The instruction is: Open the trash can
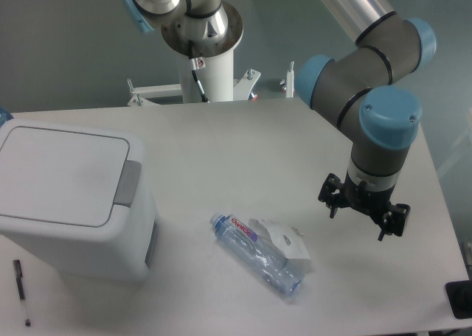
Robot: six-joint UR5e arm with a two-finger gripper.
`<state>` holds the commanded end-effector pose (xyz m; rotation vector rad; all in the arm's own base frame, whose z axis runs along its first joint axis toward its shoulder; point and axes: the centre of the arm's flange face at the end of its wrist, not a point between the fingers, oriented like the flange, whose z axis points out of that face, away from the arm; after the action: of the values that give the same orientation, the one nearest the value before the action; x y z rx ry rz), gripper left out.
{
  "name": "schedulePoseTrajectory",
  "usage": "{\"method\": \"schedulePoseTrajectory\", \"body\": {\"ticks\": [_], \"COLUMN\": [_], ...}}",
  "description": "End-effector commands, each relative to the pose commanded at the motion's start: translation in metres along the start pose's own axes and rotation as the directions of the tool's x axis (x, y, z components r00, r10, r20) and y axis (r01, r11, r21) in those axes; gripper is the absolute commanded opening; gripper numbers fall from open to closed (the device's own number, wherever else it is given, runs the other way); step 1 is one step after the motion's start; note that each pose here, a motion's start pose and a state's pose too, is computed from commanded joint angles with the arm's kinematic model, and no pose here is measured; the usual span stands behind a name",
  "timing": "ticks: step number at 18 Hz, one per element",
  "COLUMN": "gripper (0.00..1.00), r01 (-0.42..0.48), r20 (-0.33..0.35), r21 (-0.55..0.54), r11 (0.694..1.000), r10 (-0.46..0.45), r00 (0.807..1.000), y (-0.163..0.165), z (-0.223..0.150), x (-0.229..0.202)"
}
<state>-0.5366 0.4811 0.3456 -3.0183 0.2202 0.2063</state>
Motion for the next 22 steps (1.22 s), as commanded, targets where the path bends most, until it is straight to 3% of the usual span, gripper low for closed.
{"method": "schedulePoseTrajectory", "body": {"ticks": [8, 12, 15, 18, 22], "gripper": [1.0, 1.0, 1.0, 1.0, 1.0], "r01": [0.002, 0.113, 0.302, 0.382, 0.406], "r20": [-0.002, -0.03, -0.101, -0.114, -0.233], "r21": [0.0, 0.071, 0.179, 0.219, 0.398], "r11": [1.0, 0.991, 0.936, 0.898, 0.823], "r10": [-0.002, -0.111, -0.288, -0.365, -0.337], "r00": [1.0, 0.993, 0.952, 0.924, 0.912], "y": [-0.001, -0.003, -0.015, -0.022, -0.039], "z": [0.001, -0.01, -0.027, -0.048, -0.094], "x": [0.003, 0.015, 0.014, 0.016, 0.031]}}
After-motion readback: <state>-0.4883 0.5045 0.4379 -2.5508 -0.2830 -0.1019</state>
